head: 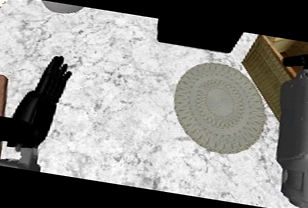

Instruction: Pick the squash from the placemat and place it in the basket

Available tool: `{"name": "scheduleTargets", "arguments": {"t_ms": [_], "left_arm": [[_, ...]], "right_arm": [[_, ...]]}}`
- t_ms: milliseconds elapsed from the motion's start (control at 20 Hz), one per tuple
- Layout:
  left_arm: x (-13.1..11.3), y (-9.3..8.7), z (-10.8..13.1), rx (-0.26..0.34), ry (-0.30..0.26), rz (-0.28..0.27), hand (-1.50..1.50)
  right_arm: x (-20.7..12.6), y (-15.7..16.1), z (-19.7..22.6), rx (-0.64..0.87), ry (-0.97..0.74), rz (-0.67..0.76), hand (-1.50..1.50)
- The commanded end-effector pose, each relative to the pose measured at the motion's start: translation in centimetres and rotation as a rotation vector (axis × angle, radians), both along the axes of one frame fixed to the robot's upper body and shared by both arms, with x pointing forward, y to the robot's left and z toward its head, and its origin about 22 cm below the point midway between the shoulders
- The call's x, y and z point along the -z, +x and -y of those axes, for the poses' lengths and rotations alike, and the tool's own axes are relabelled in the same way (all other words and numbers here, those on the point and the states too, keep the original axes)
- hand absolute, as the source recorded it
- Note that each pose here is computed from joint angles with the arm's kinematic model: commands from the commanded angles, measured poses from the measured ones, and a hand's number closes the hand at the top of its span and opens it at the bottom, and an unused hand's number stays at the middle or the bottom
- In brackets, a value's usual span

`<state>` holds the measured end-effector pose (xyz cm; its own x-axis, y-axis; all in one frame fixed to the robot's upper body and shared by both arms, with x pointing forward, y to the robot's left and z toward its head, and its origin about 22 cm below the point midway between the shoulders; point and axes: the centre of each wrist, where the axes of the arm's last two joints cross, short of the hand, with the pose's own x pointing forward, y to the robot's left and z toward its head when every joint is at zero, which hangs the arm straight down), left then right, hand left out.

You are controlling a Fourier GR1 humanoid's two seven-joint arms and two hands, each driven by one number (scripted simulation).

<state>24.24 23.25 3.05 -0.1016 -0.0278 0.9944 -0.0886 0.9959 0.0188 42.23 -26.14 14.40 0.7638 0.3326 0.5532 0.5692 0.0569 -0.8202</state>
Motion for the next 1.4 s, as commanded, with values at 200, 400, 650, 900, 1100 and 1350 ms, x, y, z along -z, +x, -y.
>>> {"name": "scheduleTargets", "arguments": {"t_ms": [200,400,650,900,1100,1350], "left_arm": [[-0.7,-1.5,0.1,0.005,0.010,0.001,0.00],[0.1,0.4,-1.1,-0.021,0.006,0.008,0.00],[-0.2,-0.1,-0.3,-0.014,-0.009,-0.008,0.00],[0.0,0.3,-0.3,-0.026,0.002,-0.015,0.00],[0.6,-0.8,0.2,-0.024,-0.009,-0.007,0.00],[-0.6,-1.6,0.6,-0.005,-0.016,-0.008,0.00]], "right_arm": [[-0.2,-1.6,0.0,0.055,-0.106,0.179,-1.50],[-4.6,-2.0,-0.4,0.101,-0.202,0.247,-1.50],[-6.5,-4.0,-0.9,0.205,-0.208,0.227,-1.50],[-6.9,-8.1,-2.1,0.298,-0.182,0.375,-1.50],[-8.7,-12.4,-2.2,0.264,-0.213,0.463,-1.50],[-10.0,-17.0,-2.8,0.202,-0.165,0.504,-1.50]]}}
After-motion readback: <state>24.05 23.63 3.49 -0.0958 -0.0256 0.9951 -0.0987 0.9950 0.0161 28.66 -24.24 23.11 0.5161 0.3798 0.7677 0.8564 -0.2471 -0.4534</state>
